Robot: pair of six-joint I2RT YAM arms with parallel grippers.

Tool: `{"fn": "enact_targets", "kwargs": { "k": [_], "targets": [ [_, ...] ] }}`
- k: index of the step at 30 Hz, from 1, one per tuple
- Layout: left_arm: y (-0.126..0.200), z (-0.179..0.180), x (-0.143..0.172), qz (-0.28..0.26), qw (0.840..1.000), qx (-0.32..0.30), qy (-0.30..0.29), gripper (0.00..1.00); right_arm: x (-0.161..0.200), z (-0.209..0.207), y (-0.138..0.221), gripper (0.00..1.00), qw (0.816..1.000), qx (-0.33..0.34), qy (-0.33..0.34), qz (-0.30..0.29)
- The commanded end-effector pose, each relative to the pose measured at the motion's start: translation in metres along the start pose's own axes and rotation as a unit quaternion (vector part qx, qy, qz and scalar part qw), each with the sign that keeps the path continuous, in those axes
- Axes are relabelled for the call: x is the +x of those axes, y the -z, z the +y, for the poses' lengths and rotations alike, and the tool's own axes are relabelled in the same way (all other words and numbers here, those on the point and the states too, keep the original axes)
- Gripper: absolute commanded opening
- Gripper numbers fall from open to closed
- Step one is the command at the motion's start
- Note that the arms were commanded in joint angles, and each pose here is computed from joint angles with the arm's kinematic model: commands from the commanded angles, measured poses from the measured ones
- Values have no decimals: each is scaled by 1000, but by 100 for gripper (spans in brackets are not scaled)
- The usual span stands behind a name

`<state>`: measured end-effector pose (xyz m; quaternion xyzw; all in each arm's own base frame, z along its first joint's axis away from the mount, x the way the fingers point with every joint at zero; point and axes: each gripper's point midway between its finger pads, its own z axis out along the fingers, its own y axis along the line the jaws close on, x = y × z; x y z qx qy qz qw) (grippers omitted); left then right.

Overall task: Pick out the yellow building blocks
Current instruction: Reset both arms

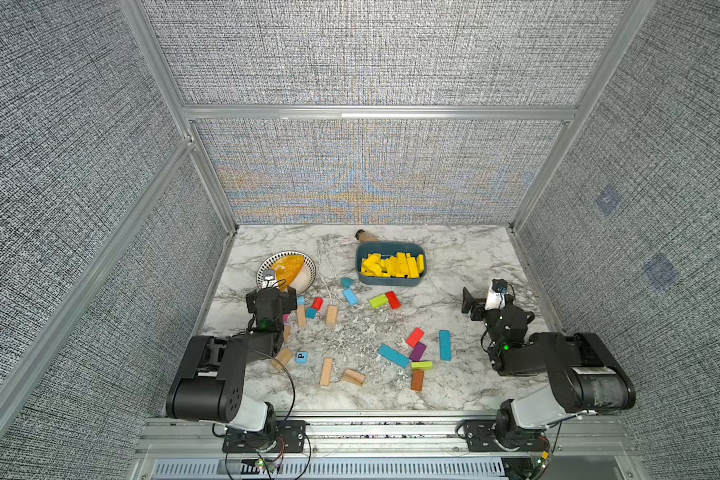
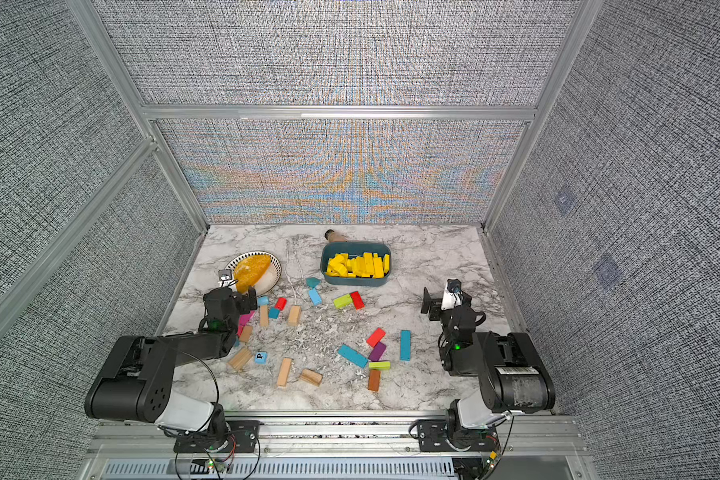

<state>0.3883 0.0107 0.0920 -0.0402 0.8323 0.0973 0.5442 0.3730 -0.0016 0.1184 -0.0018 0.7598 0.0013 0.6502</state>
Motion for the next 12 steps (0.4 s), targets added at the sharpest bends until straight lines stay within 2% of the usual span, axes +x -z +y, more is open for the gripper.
{"fn": "enact_targets", "kwargs": {
  "k": [1, 12],
  "targets": [
    [-2, -4, -6, -6, 1000, 8, 1, 100, -5, 2, 0, 98, 1000, -4, 2, -9],
    [0, -4, -7, -10, 1000, 12, 0, 100, -6, 1, 0, 98, 1000, -3, 0, -11]
  ]
}}
